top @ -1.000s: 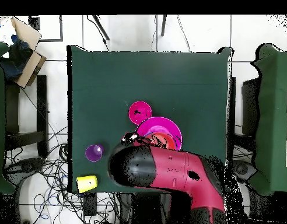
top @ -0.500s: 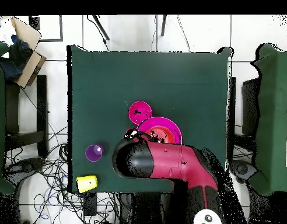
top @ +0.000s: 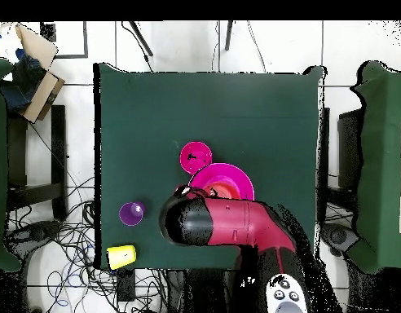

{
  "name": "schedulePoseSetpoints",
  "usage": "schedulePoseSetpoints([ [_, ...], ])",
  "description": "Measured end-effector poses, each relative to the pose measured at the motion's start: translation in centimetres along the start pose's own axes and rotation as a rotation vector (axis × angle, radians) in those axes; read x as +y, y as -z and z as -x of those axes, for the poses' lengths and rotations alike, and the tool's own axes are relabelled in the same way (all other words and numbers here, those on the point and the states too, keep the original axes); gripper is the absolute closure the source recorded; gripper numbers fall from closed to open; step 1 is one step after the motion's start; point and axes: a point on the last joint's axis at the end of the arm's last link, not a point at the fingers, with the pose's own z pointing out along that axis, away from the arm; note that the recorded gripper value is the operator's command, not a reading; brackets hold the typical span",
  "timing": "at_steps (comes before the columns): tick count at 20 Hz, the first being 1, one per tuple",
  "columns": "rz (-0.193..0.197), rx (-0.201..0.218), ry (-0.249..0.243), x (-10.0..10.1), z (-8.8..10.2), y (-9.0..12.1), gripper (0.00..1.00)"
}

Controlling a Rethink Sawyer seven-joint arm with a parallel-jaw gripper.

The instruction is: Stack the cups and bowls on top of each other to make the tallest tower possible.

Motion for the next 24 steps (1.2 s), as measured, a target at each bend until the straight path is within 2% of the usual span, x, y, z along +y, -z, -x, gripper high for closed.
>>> schedulePoseSetpoints([
  [3,0.001,-0.001,0.009,0.0,-0.2,-0.8,1.0],
  [13,0.023,-0.047,0.064,0.3,-1.1,-5.0,1.0],
  [18,0.036,-0.049,0.076,0.6,-1.8,-6.8,1.0],
  [24,0.04,-0.035,0.078,0.8,-2.3,-7.7,1.0],
])
